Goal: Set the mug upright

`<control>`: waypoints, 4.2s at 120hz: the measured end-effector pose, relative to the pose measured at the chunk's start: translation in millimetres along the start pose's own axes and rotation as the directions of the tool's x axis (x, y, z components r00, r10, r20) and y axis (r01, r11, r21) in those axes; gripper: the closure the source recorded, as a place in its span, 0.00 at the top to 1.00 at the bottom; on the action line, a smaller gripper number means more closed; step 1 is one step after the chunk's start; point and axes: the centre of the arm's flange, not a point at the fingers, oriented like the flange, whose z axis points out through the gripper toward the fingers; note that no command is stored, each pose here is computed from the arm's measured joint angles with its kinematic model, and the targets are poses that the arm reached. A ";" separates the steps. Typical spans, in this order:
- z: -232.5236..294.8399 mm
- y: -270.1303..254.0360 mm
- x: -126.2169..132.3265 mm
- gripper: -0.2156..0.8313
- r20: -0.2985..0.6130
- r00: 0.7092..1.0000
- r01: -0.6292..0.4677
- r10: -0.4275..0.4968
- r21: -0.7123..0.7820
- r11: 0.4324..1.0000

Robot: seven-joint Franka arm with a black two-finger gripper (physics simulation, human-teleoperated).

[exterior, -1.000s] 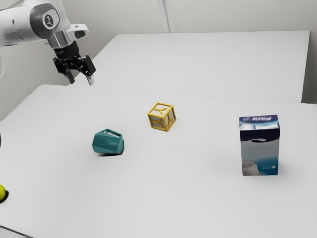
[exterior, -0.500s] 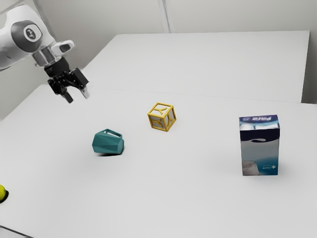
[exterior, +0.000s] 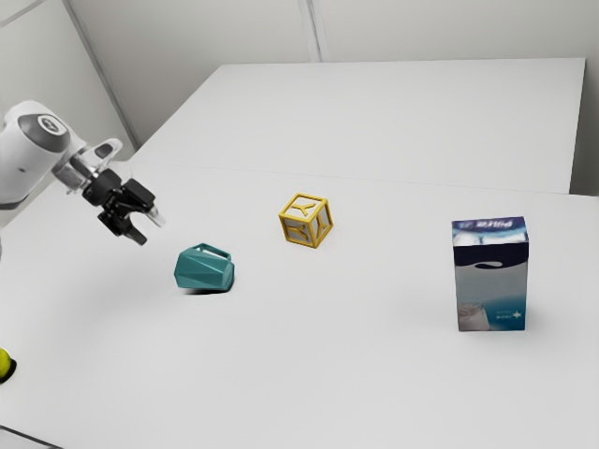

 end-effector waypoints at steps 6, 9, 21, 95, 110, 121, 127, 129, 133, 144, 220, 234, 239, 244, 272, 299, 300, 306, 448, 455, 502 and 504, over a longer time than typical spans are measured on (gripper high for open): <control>10.6 -10.8 -2.5 0.79 -0.008 1.000 0.005 -0.005 -0.026 1.000; 16.5 -15.9 -1.5 0.79 -0.012 1.000 0.006 -0.006 -0.041 0.999; 36.0 -31.0 5.7 0.79 -0.035 0.999 -0.006 0.002 -0.094 0.996; 100.6 -70.3 11.7 0.70 -0.138 0.988 -0.107 0.068 -0.300 0.948; 100.9 -68.6 11.5 0.39 -0.145 0.985 -0.136 0.095 -0.307 0.942; 101.7 -67.0 11.7 0.24 -0.148 0.982 -0.155 0.113 -0.309 0.938; 101.5 -66.2 11.8 0.19 -0.151 0.981 -0.164 0.122 -0.310 0.936; 101.5 -65.7 12.0 0.18 -0.153 0.980 -0.167 0.125 -0.310 0.936; 101.2 -64.9 12.3 0.15 -0.155 0.979 -0.173 0.130 -0.310 0.935; 99.6 -61.8 12.5 0.11 -0.161 0.976 -0.190 0.145 -0.310 0.932; 24.6 47.7 12.4 0.04 0.031 0.930 -0.365 0.365 -0.028 0.931; 36.7 92.9 23.8 0.04 0.167 0.899 -0.429 0.405 0.145 0.892; 42.0 106.2 27.5 0.04 0.201 0.890 -0.447 0.410 0.201 0.872; 46.0 114.5 31.0 0.04 0.222 0.885 -0.457 0.409 0.251 0.853; 70.4 127.0 43.5 0.04 0.255 0.895 -0.446 0.367 0.460 0.767; 104.0 130.2 47.8 0.04 0.247 0.907 -0.422 0.342 0.554 0.718; 105.0 129.7 47.8 0.04 0.246 0.908 -0.420 0.340 0.555 0.718; 109.1 126.9 47.7 0.04 0.237 0.914 -0.406 0.329 0.566 0.718; 25.4 198.6 41.6 0.76 0.061 0.967 -0.230 0.247 0.621 0.749; 4.4 217.6 36.8 0.77 0.048 0.965 -0.229 0.257 0.625 0.746; -33.4 274.1 4.6 0.79 0.074 0.962 -0.251 0.264 0.624 0.740; -32.8 274.6 4.3 0.79 0.076 0.962 -0.252 0.263 0.623 0.740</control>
